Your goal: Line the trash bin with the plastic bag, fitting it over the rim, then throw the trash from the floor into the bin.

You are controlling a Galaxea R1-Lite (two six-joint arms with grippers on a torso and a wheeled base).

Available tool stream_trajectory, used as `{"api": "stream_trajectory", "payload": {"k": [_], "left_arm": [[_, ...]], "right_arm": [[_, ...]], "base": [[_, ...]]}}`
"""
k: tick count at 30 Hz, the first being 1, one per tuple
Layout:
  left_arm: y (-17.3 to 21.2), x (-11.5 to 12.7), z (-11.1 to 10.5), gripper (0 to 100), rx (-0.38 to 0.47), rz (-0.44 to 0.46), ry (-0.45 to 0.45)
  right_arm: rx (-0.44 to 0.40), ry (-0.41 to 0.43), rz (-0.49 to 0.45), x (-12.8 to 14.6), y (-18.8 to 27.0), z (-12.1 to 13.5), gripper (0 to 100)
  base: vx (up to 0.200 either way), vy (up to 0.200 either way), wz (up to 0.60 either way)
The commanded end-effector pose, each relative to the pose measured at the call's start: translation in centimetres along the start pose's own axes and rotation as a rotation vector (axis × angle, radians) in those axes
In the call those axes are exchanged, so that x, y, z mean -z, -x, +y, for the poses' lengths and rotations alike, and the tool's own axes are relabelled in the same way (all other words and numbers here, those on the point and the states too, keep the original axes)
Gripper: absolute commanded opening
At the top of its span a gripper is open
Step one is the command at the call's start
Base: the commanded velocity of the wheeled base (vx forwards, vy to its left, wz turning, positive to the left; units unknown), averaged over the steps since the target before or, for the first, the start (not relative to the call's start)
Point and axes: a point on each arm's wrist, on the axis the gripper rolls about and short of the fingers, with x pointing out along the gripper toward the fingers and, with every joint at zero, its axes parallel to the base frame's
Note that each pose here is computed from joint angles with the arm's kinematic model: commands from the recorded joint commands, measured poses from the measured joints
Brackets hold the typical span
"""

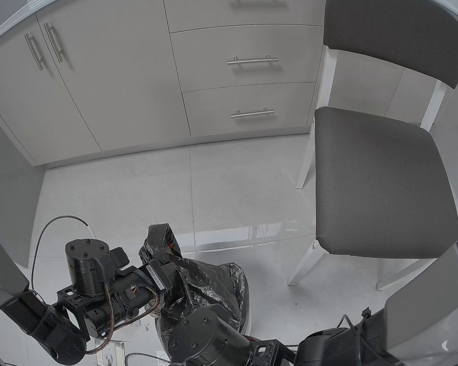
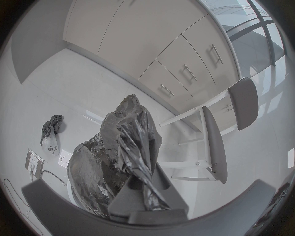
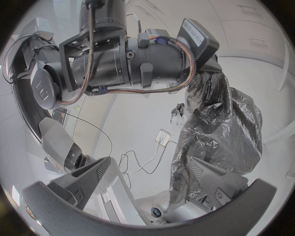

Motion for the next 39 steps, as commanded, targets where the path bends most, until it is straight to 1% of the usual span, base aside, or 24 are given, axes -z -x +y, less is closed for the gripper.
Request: {"api": "stream_trajectory", "payload": {"k": [1, 3, 9, 14, 18, 23, 28, 34, 36, 39], "left_arm": [[0.0, -0.2, -0.2, 0, 0.009, -0.009, -0.001], [0.1, -0.2, -0.2, 0, 0.009, -0.009, -0.001], [0.2, -0.2, -0.1, 0, 0.003, -0.01, 0.001], [0.1, -0.2, -0.1, 0, 0.004, -0.009, 0.001], [0.0, -0.2, -0.1, 0, 0.004, -0.009, 0.001], [-0.1, -0.2, 0.0, 0, 0.001, -0.007, 0.001], [-0.2, -0.1, 0.0, 0, 0.0, -0.004, 0.001], [-0.2, -0.1, 0.0, 0, 0.0, -0.006, 0.001], [-0.2, -0.1, 0.1, 0, -0.001, -0.005, 0.0], [-0.3, 0.0, 0.1, 0, -0.003, -0.003, 0.0]], "right_arm": [[0.009, -0.002, 0.01, 0.3, -0.9, -0.4, 100], [0.024, -0.013, 0.012, 0.3, -1.6, -1.0, 100], [0.132, -0.09, -0.03, -1.8, -3.6, -6.6, 100], [0.171, -0.112, -0.035, -2.0, -4.4, -8.9, 100], [0.183, -0.12, -0.041, -2.2, -4.7, -9.5, 100], [0.208, -0.126, -0.023, -1.6, -5.4, -10.7, 100], [0.224, -0.096, -0.003, -1.0, -6.4, -11.7, 100], [0.239, -0.089, 0.009, -0.6, -7.8, -12.9, 100], [0.253, -0.077, 0.027, -0.3, -8.5, -13.6, 100], [0.262, -0.08, 0.041, 0.0, -9.2, -14.0, 100]], "base": [[0.0, 0.0, 0.0], [0.0, 0.0, 0.0], [0.0, 0.0, 0.0], [0.0, 0.0, 0.0], [0.0, 0.0, 0.0], [0.0, 0.0, 0.0], [0.0, 0.0, 0.0], [0.0, 0.0, 0.0], [0.0, 0.0, 0.0], [0.0, 0.0, 0.0]]}}
